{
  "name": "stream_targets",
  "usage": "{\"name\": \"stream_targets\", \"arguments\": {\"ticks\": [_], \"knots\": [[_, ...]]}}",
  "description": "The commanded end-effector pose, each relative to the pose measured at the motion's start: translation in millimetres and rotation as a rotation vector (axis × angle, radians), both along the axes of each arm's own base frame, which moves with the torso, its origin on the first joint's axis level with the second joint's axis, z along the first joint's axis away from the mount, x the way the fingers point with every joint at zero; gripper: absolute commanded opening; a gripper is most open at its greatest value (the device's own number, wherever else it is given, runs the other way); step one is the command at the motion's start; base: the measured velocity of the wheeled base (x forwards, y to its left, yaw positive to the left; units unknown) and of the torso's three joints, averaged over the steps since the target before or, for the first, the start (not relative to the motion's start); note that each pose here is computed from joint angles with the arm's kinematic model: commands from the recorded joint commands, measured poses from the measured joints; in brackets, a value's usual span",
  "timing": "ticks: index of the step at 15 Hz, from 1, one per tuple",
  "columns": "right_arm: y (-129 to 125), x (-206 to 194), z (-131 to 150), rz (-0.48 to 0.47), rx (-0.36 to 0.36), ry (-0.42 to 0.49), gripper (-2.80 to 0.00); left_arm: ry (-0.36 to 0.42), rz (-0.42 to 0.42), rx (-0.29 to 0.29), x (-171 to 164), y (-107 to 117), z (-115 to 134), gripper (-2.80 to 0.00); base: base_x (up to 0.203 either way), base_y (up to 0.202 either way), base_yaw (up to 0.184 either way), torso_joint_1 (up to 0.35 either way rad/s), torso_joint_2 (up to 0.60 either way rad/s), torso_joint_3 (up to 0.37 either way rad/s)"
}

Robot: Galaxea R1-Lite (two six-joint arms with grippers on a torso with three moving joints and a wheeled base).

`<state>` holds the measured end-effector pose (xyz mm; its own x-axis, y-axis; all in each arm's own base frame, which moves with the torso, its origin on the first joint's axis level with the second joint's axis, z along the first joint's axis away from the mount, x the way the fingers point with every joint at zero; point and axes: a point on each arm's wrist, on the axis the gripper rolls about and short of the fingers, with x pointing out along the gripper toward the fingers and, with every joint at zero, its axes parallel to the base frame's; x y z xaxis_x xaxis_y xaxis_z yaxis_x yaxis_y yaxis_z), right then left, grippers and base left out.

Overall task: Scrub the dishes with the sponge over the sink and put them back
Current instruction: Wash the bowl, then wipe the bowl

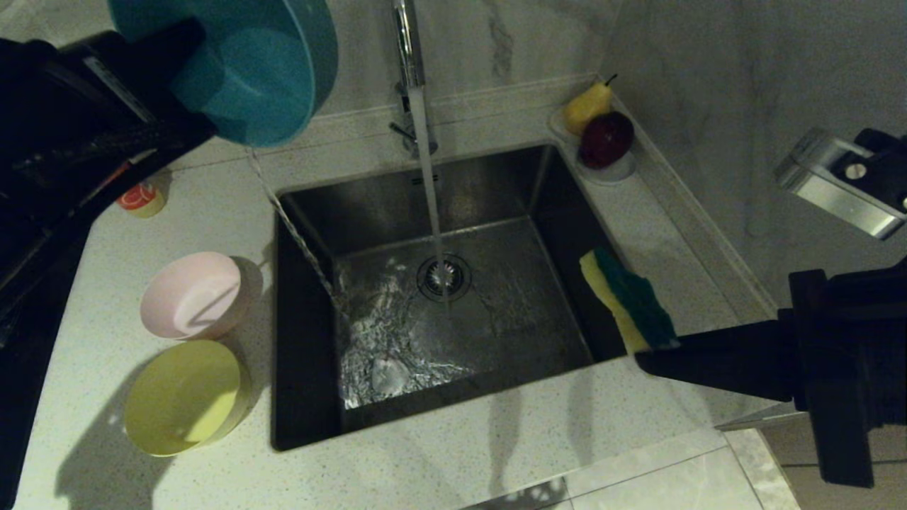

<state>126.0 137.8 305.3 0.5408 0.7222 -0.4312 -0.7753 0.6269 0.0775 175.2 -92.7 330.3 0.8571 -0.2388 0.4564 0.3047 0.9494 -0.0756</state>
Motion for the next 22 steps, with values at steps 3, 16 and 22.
{"name": "stream_targets", "arguments": {"ticks": [3,16,22], "knots": [[-1.7,-8.7,15.1,0.111,0.076,0.005,-2.8,0.378,-0.023,0.022,-1.1,0.8,-7.0,-2.8,0.0,0.0,0.0,0.0,0.0,0.0],[9.7,-19.6,50.7,0.255,0.21,0.208,-2.8,0.839,-0.133,0.073,11.8,-79.1,-66.3,-2.8,0.0,0.0,0.0,0.0,0.0,0.0],[36.6,0.6,43.4,0.249,0.177,0.229,-2.8,0.667,0.068,0.087,27.8,-103.8,-67.7,-2.8,0.0,0.0,0.0,0.0,0.0,0.0]]}}
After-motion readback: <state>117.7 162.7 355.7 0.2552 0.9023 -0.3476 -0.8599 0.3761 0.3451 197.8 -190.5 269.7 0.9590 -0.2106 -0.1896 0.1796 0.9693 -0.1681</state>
